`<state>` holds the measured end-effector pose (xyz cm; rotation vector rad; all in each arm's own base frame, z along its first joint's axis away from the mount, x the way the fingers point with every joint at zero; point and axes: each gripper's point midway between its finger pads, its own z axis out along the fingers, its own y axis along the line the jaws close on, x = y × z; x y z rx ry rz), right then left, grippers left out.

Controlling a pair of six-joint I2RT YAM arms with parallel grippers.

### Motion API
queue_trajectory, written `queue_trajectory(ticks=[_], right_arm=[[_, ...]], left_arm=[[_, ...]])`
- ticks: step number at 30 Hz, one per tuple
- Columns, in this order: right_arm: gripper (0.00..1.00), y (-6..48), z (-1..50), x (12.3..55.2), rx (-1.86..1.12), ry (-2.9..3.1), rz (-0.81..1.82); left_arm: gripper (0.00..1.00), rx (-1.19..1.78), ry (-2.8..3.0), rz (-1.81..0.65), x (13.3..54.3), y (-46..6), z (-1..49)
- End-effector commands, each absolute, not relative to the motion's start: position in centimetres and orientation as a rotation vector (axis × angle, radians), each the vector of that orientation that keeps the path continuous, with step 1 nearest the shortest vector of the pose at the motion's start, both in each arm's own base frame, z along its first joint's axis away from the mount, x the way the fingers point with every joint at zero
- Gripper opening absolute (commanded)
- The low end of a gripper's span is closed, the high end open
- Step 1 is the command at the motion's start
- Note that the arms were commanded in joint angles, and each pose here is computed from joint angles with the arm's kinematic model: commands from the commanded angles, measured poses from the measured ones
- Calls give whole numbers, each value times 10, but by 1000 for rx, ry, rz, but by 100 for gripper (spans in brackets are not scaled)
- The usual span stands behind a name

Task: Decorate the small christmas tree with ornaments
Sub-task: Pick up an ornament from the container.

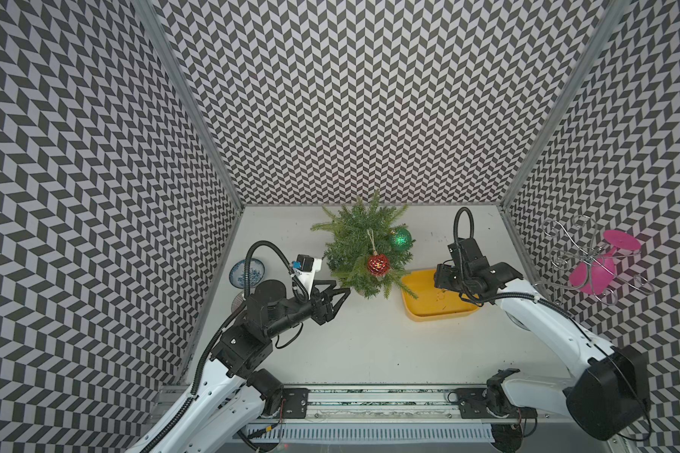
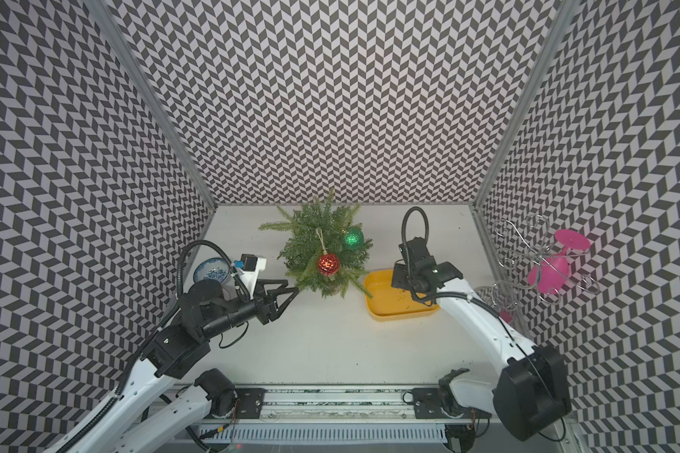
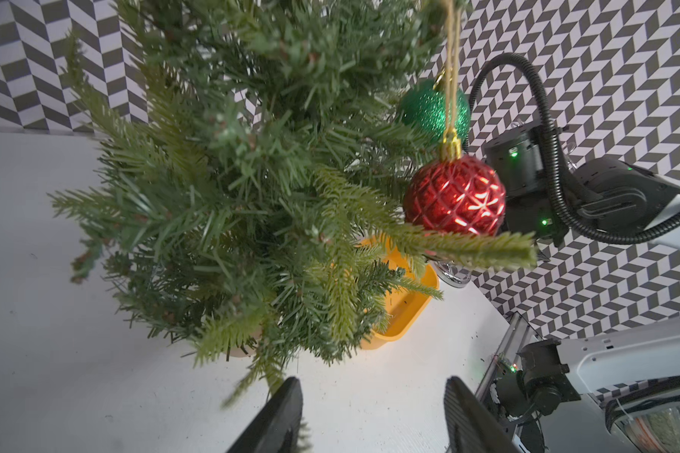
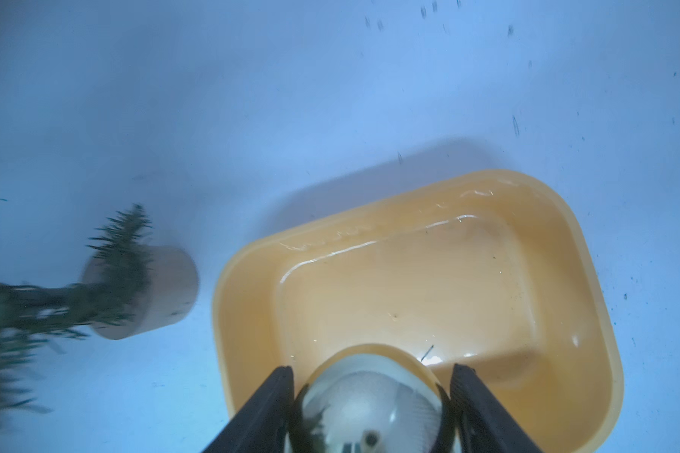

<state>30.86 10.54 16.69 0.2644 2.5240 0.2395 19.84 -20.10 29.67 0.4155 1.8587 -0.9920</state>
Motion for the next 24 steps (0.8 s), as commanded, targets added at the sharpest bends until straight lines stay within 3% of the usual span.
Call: queue_trajectory(ticks=[1,15,24], right_arm=[[64,109,203,310,253,2446,325],[64,124,320,309,129,2187,507],[62,154,386,309,-3,2071,666]], left_arm=[[60,401,1808,-995,202,-201,320],[59,366,1722,-1004,213,-202,361],[46,311,1676,-972,223,-182,390]])
